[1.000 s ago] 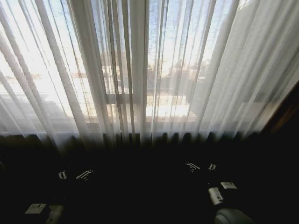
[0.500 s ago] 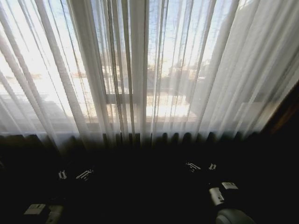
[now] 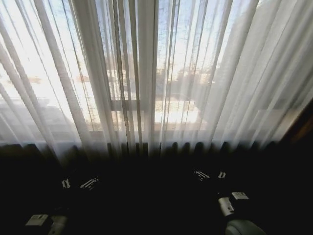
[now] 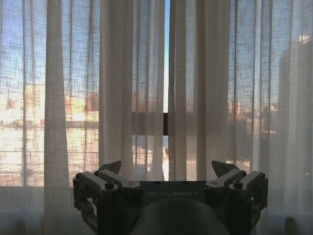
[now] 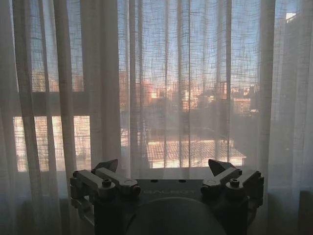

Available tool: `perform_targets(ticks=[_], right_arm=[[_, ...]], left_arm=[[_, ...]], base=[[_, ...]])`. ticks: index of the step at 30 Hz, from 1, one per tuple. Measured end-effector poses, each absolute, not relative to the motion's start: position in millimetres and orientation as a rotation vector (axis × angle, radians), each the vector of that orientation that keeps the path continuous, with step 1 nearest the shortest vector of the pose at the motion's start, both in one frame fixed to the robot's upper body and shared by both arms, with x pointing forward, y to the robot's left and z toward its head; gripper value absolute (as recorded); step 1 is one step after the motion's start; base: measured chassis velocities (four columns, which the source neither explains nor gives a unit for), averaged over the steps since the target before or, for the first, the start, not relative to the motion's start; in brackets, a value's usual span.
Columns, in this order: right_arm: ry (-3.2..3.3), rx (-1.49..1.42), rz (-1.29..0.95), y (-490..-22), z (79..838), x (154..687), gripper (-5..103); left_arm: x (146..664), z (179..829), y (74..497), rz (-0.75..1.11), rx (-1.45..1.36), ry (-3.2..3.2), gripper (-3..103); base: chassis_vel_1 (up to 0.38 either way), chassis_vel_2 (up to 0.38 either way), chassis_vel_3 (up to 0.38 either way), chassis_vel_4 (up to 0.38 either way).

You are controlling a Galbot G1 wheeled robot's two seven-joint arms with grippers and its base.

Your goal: Open the curtains by pulling them apart, changing their state from closed to fully open.

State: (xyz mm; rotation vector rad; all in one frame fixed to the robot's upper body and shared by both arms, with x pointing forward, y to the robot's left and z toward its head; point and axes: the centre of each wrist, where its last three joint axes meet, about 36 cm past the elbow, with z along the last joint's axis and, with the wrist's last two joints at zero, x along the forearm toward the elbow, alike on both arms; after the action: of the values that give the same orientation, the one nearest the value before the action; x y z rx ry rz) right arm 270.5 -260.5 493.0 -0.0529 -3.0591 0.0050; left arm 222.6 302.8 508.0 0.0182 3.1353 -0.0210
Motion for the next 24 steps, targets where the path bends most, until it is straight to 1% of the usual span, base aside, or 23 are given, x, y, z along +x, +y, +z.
perform_targets(ticks=[5,24], right_arm=[[-3.059,-0.054,0.009,-260.9,492.1,271.0,100],[-3.066,-0.028,0.028,-257.7,488.5,268.4,100]], left_arm=[[222.6,508.4,303.4,-0.016,0.021,3.134,100],[220.3,506.5,303.8,-0.016,0.012,3.128,100]], base=[[-0.153,0.487,0.156,-0.476],[-0.138,0.582,0.134,-0.582]])
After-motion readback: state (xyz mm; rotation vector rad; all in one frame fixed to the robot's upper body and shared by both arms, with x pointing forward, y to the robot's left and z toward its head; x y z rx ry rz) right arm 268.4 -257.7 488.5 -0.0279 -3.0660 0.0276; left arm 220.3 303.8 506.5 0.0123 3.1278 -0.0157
